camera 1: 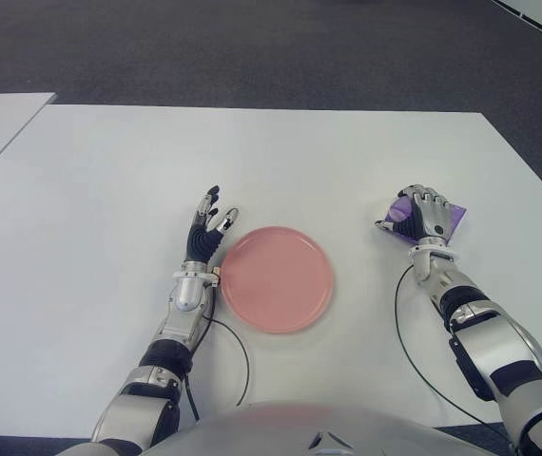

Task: Put the tissue paper into the plate.

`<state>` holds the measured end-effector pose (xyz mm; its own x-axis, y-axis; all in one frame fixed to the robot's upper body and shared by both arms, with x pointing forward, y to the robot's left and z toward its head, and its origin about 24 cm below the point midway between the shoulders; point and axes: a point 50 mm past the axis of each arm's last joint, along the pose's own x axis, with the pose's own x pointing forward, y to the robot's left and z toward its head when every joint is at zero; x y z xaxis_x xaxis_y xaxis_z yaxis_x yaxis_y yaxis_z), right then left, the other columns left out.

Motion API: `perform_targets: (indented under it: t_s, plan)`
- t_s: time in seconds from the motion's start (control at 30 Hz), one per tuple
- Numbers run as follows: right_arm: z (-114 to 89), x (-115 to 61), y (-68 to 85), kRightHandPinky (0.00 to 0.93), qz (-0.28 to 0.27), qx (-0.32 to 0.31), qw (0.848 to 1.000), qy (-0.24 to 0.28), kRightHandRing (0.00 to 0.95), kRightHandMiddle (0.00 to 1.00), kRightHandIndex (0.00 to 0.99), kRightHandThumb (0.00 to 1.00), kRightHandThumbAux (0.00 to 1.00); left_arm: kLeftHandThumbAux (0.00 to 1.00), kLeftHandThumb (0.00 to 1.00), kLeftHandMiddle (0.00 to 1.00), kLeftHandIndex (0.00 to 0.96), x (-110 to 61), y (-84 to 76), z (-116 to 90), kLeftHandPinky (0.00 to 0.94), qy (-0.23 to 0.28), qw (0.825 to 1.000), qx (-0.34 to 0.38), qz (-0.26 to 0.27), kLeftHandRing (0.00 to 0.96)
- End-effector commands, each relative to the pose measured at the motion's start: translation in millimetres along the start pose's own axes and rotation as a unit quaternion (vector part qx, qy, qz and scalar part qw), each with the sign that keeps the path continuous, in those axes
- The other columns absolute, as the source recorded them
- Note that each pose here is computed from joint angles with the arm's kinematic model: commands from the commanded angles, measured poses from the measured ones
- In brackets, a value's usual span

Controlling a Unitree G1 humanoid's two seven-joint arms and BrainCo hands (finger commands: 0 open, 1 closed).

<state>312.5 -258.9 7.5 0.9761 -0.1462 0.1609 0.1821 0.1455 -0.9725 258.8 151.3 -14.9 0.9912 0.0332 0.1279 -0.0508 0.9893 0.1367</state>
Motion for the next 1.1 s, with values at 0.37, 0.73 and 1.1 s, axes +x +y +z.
perform_targets:
  t_s: [0.37, 0.73, 1.1]
  plan:
    - [-1.6, -45.9, 44.3, 0.734, 0.13, 0.023, 0.991, 0.0, 0.515, 0.505, 0.386, 0.95, 0.659, 0.438, 0.0, 0.0, 0.0, -11.9, 4.3, -13.7, 0.0, 0.037, 0.999, 0.005, 0.01, 0.0]
    - [5.9, -46.9, 41.1, 0.794, 0.096, 0.048, 0.994, -0.036, 0.775, 0.532, 0.393, 0.863, 0.677, 0.445, 0.0, 0.0, 0.0, -11.4, 4.8, -13.2, 0.0, 0.041, 0.999, 0.006, 0.02, 0.0]
    - [12.5, -29.6, 26.6, 0.813, 0.03, 0.07, 0.996, -0.035, 0.826, 0.538, 0.394, 0.851, 0.68, 0.438, 0.0, 0.0, 0.0, -10.8, 5.6, -12.6, 0.0, 0.046, 0.999, 0.008, 0.022, 0.0]
